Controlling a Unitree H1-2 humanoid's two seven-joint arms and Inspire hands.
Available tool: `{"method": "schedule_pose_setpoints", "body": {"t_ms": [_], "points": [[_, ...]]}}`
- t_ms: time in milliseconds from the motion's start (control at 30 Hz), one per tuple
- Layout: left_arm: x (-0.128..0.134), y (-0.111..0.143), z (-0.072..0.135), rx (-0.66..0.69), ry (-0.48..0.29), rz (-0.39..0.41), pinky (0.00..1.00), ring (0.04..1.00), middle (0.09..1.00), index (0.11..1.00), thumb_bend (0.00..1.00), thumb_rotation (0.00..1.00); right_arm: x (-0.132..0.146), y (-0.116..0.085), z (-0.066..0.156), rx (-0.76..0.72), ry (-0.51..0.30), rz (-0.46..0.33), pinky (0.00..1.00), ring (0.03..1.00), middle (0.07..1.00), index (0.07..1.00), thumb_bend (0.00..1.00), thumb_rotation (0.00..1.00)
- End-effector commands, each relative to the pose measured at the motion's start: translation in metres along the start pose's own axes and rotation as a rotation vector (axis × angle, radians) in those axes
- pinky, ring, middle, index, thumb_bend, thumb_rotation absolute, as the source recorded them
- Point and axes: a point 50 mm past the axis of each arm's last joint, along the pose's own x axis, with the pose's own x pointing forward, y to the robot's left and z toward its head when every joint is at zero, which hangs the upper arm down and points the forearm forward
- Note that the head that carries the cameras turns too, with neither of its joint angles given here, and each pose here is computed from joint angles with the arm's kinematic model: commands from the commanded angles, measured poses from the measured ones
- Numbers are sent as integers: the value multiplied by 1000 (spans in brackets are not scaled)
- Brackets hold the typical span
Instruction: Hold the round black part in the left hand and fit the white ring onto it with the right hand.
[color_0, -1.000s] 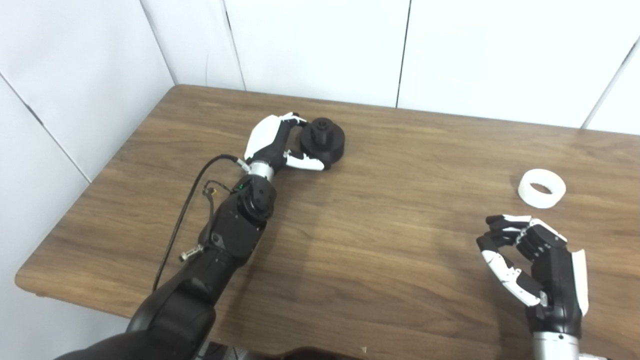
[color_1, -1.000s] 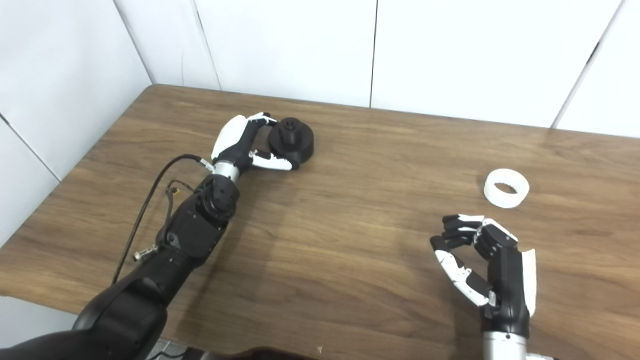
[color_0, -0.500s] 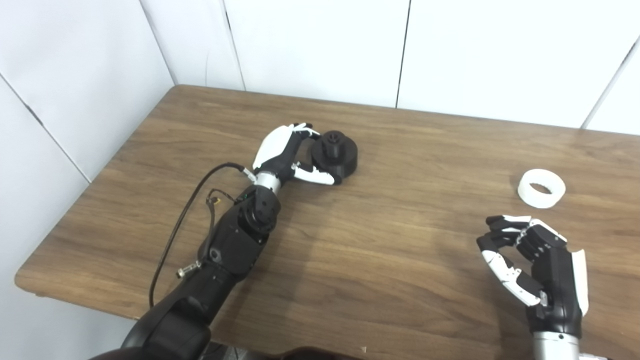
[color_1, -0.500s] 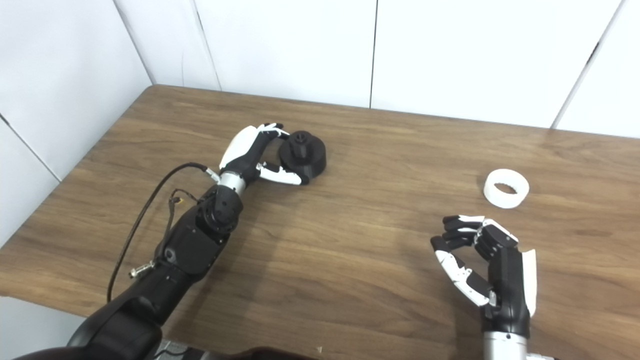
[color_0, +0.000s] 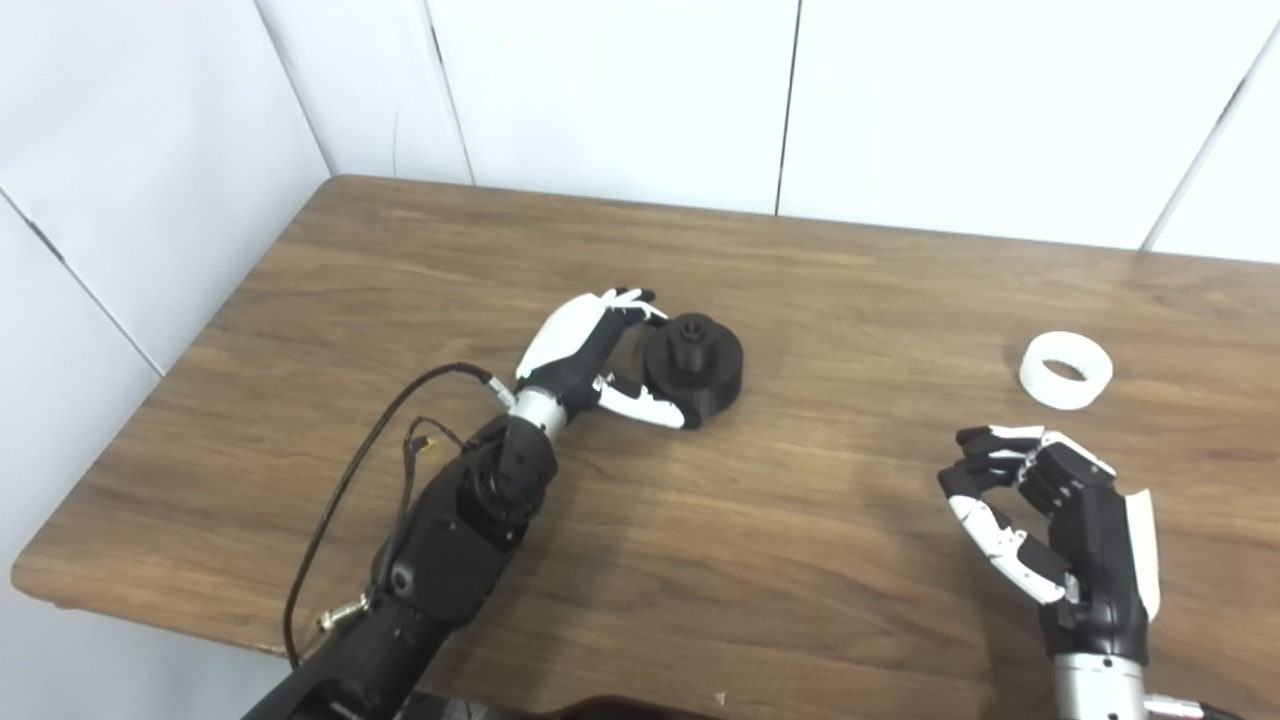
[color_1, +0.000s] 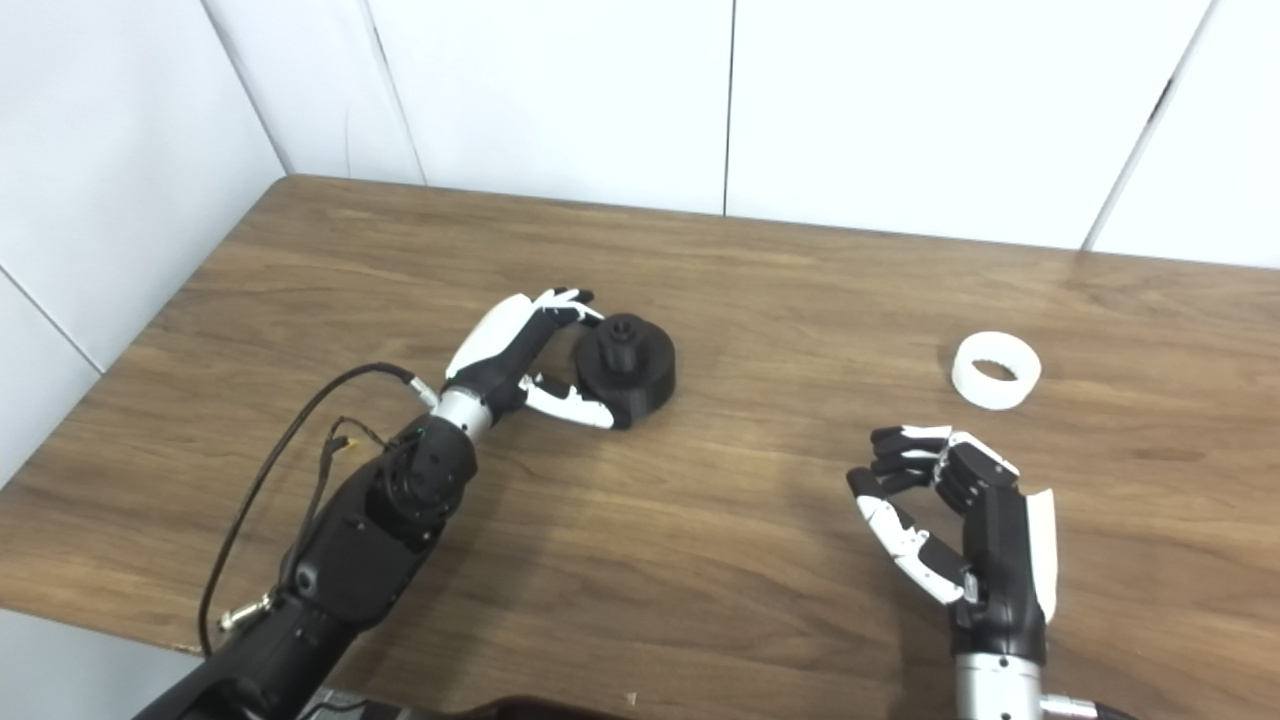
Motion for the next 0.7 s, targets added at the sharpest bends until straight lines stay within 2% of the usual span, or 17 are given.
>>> {"method": "schedule_pose_setpoints", "body": {"t_ms": [0,267,500,667], "points": [[-4,8,14,12,-55,14,1000,1000,945,621,890,232,-8,22,12,85,-13,-57,433,515,596,496,505,160],[-32,-2,30,-37,-141,-8,1000,1000,945,602,906,200,-5,22,14,77,-21,-63,422,505,589,496,504,160],[-53,-12,43,-48,-173,-46,1000,1000,949,604,936,281,-4,27,15,45,-36,-63,430,512,593,496,504,161],[-70,-21,52,-42,-225,-65,1000,999,943,610,942,298,-3,31,17,57,-38,-64,444,517,594,496,504,157]]}}
